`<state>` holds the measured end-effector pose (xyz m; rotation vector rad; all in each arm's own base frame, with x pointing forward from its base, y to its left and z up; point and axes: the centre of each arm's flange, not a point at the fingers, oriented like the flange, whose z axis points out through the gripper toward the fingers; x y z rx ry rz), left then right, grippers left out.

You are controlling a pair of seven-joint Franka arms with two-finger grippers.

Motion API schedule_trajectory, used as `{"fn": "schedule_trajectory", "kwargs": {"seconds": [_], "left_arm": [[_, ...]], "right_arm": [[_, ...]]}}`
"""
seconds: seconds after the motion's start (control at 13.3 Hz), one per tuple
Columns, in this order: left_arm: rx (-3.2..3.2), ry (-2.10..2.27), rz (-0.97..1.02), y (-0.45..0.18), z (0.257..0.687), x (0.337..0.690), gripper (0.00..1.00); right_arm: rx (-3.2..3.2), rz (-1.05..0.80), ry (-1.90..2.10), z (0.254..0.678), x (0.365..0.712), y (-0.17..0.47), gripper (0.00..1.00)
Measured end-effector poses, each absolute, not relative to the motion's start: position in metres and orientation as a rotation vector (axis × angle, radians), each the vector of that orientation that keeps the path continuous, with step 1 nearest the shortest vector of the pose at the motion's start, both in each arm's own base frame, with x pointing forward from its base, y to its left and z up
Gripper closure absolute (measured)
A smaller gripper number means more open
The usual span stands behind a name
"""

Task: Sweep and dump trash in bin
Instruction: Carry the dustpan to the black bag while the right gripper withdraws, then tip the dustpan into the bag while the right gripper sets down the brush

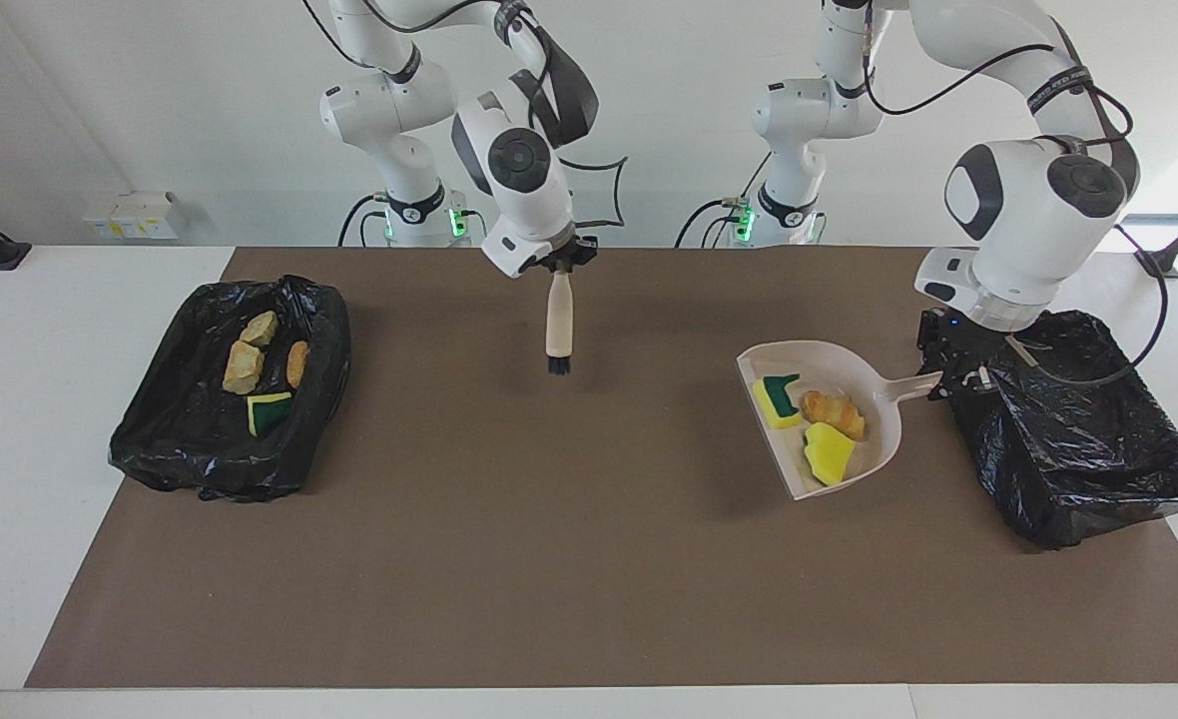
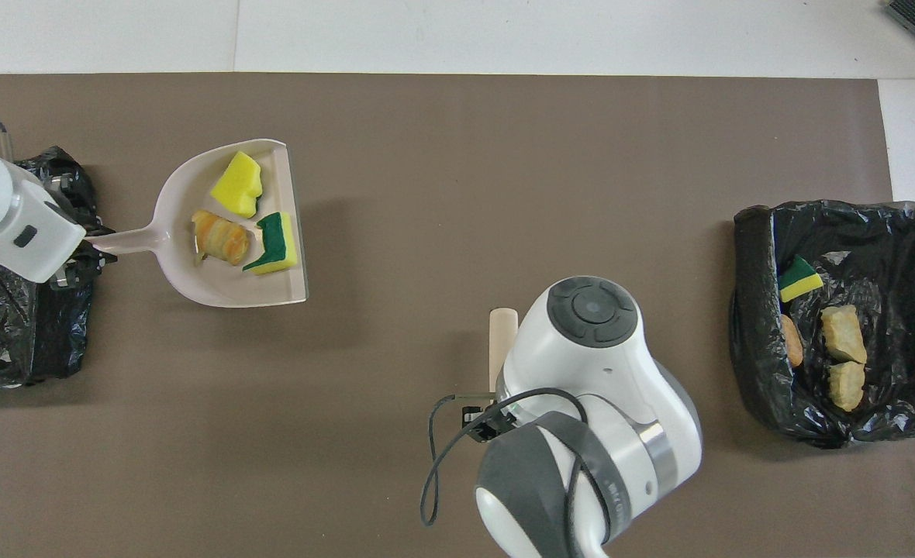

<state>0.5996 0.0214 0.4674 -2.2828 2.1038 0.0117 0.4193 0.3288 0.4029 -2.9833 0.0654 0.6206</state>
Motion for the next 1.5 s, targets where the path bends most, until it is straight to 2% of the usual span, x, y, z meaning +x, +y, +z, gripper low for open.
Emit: {"fn": "schedule_trajectory", "kwargs": {"seconds": [0.3, 0.53, 0.9, 1.05, 1.28, 1.35, 1.5], "left_arm": [[-2.31, 2.082, 0.007, 0.129, 0.468, 0.588, 0.69], [-2.296, 2.071, -0.024, 0.2, 0.481, 0.574, 0.69], [-2.303, 1.99, -0.017, 0.297, 0.504, 0.551, 0.69], [-2.249, 1.97, 0.099, 0.328, 0.513, 0.548, 0.69], [-2.122, 1.961, 0.282, 0.344, 0.524, 0.567, 0.69], [-2.074, 1.962, 0.349, 0.346, 0.526, 0.572, 0.69], [-1.989, 1.957, 0.444, 0.341, 0.527, 0.583, 0.69]], "right_arm": [[-2.995, 0.653, 0.028, 0.363, 0.398, 0.372, 0.74], [-3.005, 0.709, -0.016, 0.343, 0.389, 0.363, 0.74], [-3.009, 0.684, 0.01, 0.327, 0.385, 0.356, 0.74], [-3.006, 0.659, 0.019, 0.325, 0.387, 0.356, 0.74], [-2.978, 0.662, 0.051, 0.324, 0.386, 0.357, 0.74], [-2.968, 0.669, 0.064, 0.323, 0.386, 0.357, 0.69], [-2.963, 0.664, 0.074, 0.322, 0.387, 0.356, 0.45]]}}
